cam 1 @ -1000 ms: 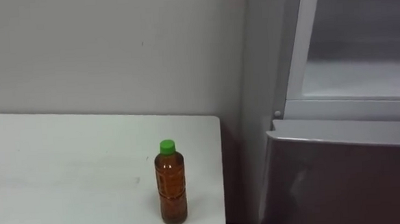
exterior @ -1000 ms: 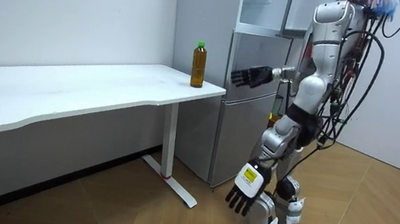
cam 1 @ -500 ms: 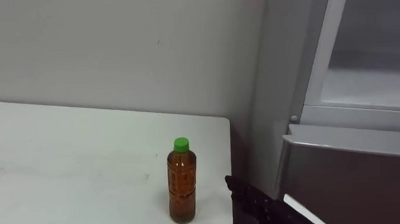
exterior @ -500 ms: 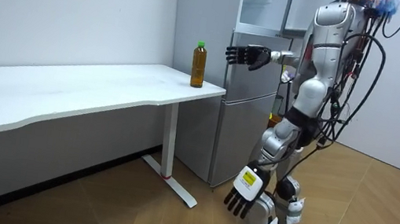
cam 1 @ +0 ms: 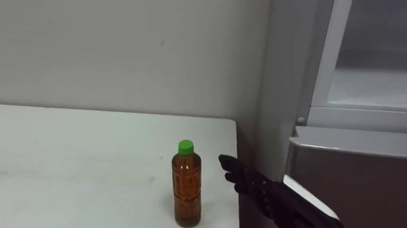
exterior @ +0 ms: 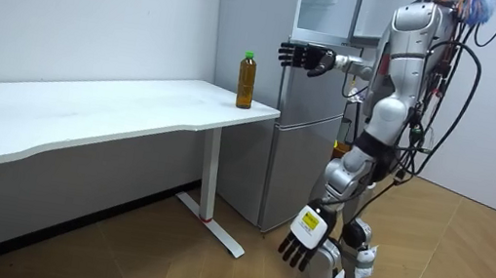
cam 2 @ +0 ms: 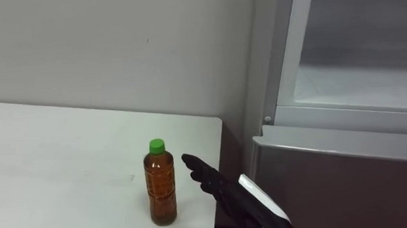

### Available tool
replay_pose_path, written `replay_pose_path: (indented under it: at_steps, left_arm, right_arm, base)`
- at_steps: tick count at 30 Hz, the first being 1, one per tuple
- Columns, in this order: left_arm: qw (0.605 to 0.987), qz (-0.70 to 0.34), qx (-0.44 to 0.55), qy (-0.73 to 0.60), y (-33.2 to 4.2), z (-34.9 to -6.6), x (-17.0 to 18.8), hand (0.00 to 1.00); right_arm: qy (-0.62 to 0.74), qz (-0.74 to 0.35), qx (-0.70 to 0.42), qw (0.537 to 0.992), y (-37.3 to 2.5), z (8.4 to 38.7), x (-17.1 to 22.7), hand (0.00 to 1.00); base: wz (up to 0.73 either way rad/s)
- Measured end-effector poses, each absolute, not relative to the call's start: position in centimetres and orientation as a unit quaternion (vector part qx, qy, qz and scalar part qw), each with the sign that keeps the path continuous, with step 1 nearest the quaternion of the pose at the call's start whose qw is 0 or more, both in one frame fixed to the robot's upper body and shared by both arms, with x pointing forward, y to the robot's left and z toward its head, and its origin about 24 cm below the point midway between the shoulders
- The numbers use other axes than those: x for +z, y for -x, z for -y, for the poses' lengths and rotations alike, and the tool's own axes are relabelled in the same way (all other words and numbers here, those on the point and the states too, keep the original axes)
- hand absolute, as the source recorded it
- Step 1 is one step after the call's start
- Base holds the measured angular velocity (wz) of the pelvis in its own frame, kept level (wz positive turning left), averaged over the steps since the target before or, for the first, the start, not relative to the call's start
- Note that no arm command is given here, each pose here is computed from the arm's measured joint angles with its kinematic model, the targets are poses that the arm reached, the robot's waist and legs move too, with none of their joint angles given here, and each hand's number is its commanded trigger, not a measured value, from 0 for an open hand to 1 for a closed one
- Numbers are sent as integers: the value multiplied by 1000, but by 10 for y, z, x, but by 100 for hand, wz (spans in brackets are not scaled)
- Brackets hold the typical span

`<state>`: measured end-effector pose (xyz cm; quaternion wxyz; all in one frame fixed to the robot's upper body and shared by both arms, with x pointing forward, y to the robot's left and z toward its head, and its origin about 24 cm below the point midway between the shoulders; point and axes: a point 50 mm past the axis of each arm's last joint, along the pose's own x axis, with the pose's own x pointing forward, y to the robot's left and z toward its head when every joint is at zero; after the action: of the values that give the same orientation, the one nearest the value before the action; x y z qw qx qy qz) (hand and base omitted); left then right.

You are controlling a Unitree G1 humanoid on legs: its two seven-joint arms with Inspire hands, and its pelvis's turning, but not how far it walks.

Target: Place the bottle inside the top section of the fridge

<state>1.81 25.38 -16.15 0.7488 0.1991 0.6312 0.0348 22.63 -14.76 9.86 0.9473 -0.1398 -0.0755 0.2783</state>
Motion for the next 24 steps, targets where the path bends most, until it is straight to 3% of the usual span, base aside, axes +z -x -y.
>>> replay_pose_path:
  at_steps: [14, 24]
  left_arm:
    - [751, -623, 5, -219, -27, -247, -163, 0]
    - [744, -626, 10, -235, -26, -246, -163, 0]
  right_arm:
    - [114, 83, 266, 954, -228, 145, 100, 0]
    - [53, 22, 222, 973, -245, 139, 69, 0]
  base:
    - [6]
    - [3]
